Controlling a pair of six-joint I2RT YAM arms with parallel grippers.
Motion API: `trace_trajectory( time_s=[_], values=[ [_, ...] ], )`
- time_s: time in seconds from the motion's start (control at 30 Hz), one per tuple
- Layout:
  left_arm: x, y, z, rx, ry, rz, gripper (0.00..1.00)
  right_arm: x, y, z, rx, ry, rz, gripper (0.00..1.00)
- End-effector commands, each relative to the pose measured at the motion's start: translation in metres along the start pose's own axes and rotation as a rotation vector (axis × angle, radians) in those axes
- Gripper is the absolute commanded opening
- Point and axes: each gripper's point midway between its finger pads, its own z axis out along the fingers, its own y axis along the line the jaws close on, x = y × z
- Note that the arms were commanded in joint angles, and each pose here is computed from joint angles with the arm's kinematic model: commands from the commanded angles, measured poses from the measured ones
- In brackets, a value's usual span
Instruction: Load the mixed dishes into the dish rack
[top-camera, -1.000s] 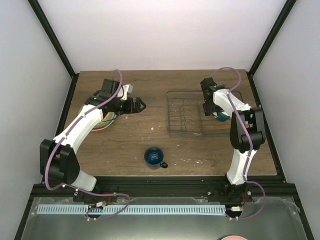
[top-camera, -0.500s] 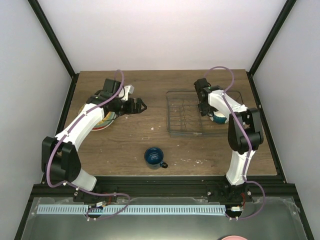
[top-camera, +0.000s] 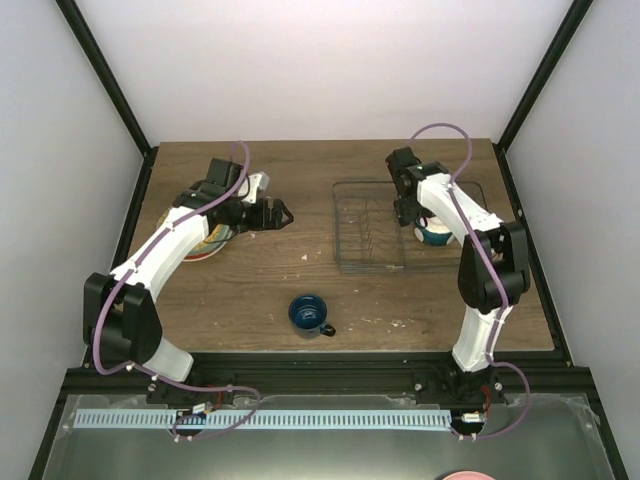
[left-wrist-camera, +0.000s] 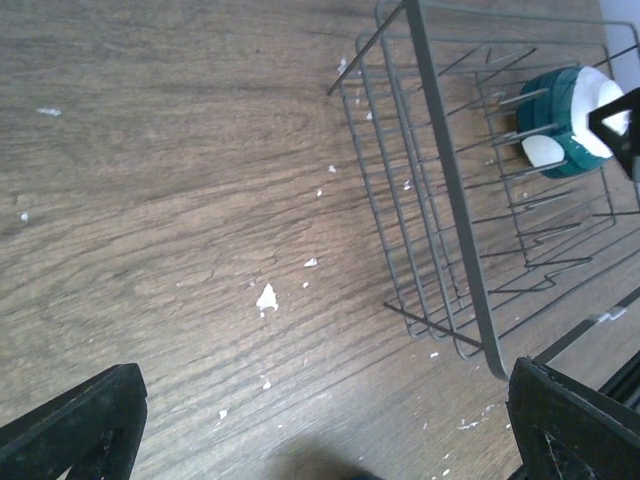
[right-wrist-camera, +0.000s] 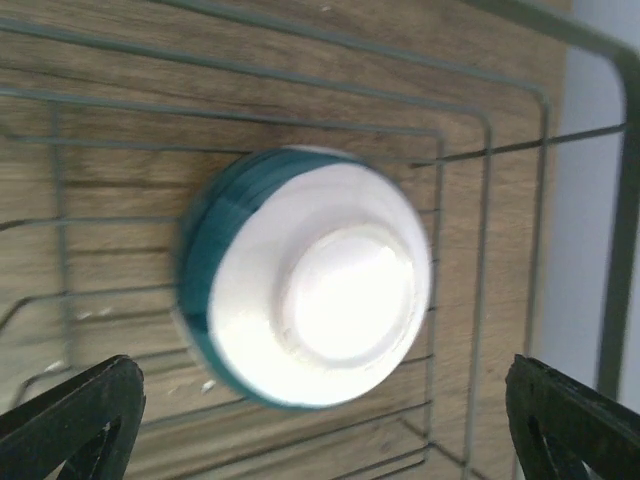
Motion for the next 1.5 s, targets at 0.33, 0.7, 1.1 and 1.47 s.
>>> trace_trajectory(
  time_s=[0.33,0.7,1.1,1.47],
  values=[
    [0.118,-0.004,-0.029,-0.207,0.292,-0.004,1.0,-0.019,0.027,-0.096,-0.448,-0.112,0.193,1.0],
    [0.203,-0.02,-0.036,-0.274,0.511,0.113,0.99,-0.027,0.025,-0.098,-0.441,-0.124,0.202,1.0],
    [0.193,-0.017,0.037,-0.274,0.544,0.195,0.79,-0.011,0.002,-0.126,-0.444,-0.134,0.279,1.0],
    [0.216,-0.013,0.058,-0.259,0.655,0.236,0.17,0.01,-0.01,-0.135,-0.43,-0.12,0.308,0.94]
  ],
)
